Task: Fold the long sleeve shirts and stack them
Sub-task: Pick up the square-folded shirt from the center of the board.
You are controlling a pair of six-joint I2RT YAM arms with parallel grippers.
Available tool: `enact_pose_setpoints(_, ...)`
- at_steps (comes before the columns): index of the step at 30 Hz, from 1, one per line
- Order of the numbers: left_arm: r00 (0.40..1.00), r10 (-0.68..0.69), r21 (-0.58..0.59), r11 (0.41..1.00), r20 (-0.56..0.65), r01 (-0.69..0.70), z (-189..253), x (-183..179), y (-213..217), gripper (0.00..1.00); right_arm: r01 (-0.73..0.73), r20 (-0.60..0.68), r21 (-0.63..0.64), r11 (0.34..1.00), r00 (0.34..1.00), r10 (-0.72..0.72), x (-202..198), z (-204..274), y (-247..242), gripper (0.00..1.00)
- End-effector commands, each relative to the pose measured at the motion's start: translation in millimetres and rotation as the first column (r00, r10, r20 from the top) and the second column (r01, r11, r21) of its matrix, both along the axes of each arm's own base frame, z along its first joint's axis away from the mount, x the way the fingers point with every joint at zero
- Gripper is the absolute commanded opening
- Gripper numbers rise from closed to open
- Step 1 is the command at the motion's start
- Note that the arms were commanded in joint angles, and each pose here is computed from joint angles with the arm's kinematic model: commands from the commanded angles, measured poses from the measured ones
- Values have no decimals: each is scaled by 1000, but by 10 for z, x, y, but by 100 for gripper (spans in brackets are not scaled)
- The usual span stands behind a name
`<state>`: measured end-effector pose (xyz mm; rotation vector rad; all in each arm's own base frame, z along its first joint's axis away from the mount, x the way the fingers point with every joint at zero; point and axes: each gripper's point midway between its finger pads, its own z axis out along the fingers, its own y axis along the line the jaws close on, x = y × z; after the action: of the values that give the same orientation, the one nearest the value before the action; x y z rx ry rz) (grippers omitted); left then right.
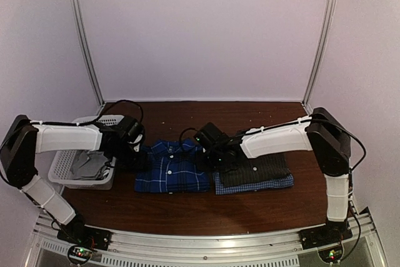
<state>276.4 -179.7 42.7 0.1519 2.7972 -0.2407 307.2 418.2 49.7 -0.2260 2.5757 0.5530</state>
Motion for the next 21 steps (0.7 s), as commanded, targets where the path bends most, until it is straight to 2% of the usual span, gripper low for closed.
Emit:
enact_pose_setpoints(1,994,-32,-131,990,102,46,538,180,-249,0,3,97,-14,1000,995,-1,148,413,50,0)
enact_pose_setpoints(12,979,-66,-249,962,192,114,1262,279,-555,0,8,222,-15,1000,975,-5,325,1192,-51,0)
enact_pose_setpoints(21,966,-103,-358,915,237,185,1694,310,-1136,0,112,274,-65,992,958,-90,454,1536,-862,0)
